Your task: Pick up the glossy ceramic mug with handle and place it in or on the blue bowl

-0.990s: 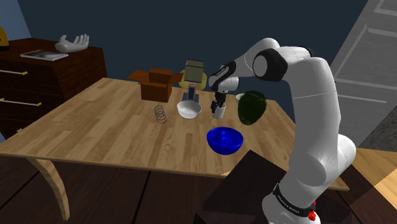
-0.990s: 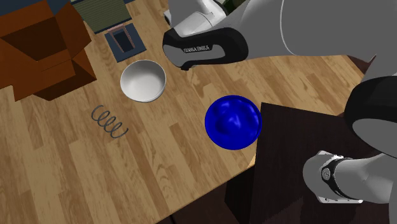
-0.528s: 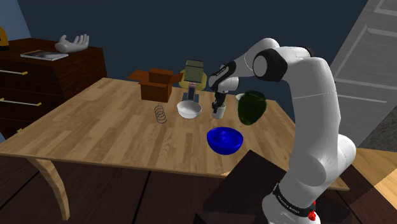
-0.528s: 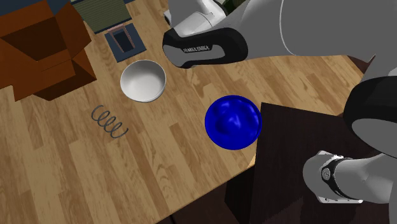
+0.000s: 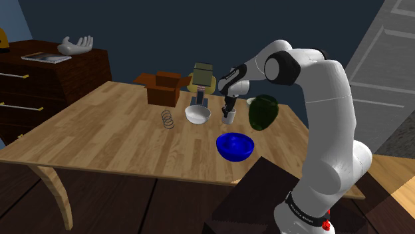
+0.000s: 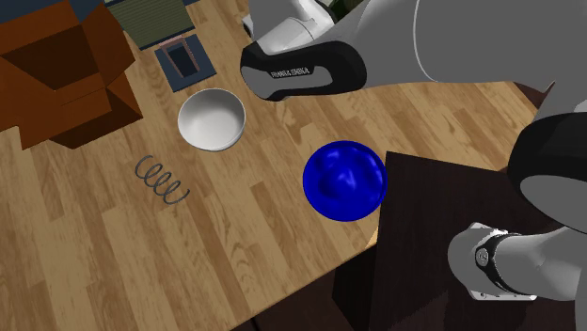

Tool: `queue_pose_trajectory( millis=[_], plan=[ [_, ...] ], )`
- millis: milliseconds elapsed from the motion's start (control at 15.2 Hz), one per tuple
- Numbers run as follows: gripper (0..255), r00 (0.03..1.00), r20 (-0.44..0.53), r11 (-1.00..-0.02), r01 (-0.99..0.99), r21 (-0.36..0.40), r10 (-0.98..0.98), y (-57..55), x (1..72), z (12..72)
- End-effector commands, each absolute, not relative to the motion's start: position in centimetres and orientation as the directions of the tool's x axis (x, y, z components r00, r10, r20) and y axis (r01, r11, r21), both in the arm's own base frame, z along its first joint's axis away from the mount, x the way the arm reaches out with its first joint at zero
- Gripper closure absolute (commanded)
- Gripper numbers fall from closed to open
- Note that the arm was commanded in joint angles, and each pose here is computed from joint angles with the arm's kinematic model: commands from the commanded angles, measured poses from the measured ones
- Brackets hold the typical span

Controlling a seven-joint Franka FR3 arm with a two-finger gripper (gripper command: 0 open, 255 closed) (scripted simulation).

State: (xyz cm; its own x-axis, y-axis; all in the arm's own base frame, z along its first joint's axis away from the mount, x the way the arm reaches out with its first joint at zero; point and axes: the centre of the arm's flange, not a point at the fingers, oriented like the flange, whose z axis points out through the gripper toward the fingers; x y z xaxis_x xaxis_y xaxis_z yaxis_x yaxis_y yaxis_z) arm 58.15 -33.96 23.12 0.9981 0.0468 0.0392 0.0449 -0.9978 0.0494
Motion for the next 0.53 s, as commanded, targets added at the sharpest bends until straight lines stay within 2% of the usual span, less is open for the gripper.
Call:
queue_pose_trajectory(
  millis=[0, 462],
  plan=[
    [255, 0.998, 0.040, -0.998, 0.045, 0.050, 0.047, -34.0, 58.2, 23.7],
    [255, 0.998, 0.040, -0.998, 0.045, 0.050, 0.047, -34.0, 58.1, 27.4]
  ],
)
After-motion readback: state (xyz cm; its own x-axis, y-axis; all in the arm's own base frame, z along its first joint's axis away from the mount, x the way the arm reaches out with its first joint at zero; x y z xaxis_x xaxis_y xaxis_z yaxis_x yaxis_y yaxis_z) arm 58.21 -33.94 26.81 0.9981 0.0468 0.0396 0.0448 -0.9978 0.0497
